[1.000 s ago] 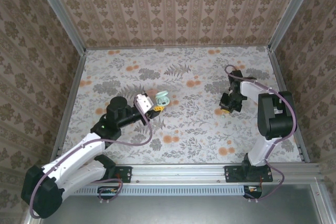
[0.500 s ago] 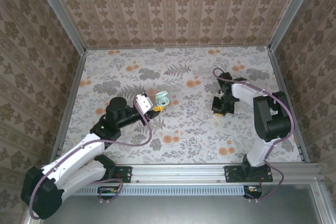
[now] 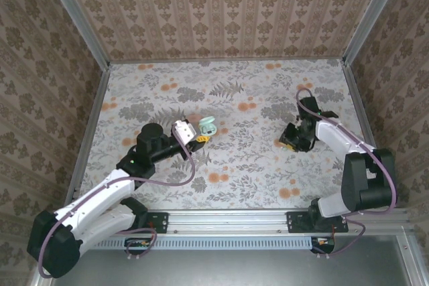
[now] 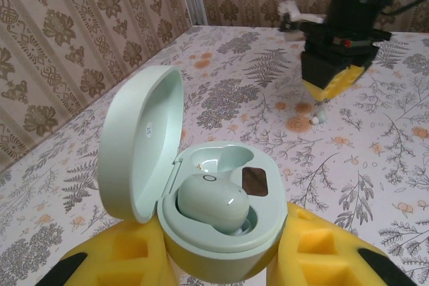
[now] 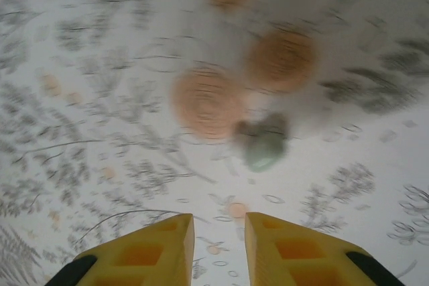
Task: Insert the wireless bluetooth earbuds into the charging case
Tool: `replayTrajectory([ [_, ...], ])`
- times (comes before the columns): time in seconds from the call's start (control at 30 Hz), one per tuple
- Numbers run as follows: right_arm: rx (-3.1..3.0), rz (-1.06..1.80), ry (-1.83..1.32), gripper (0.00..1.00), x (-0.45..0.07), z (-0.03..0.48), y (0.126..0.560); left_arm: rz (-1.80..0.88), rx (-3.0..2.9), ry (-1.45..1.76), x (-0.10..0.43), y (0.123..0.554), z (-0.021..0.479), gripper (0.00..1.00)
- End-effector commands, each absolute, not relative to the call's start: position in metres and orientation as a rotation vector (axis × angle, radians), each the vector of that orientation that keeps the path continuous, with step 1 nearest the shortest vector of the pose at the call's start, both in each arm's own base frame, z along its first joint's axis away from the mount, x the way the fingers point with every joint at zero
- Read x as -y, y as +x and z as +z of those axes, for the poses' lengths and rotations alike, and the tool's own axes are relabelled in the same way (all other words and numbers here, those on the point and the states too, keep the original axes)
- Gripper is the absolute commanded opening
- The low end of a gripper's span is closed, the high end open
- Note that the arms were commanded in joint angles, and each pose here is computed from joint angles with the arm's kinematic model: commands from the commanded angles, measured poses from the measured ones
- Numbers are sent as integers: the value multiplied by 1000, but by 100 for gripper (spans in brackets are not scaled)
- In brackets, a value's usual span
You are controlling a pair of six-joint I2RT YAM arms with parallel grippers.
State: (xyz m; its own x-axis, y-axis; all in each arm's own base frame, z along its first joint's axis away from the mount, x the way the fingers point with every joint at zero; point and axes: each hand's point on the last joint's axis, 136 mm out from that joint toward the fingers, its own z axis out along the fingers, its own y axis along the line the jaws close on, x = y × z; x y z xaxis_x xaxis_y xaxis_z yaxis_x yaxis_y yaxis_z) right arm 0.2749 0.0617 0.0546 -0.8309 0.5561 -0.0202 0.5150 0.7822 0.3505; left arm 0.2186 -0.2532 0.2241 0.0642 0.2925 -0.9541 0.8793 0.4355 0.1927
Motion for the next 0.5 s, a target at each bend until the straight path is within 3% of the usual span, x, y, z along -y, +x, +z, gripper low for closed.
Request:
replayTrajectory([
  [0.0, -2750, 630, 1019, 28, -68, 54, 281, -637, -1462, 1085, 257, 217, 228, 0],
  [0.47, -2723, 597, 1143, 27, -57, 27, 289, -631, -1466, 1086, 254, 215, 227, 0],
])
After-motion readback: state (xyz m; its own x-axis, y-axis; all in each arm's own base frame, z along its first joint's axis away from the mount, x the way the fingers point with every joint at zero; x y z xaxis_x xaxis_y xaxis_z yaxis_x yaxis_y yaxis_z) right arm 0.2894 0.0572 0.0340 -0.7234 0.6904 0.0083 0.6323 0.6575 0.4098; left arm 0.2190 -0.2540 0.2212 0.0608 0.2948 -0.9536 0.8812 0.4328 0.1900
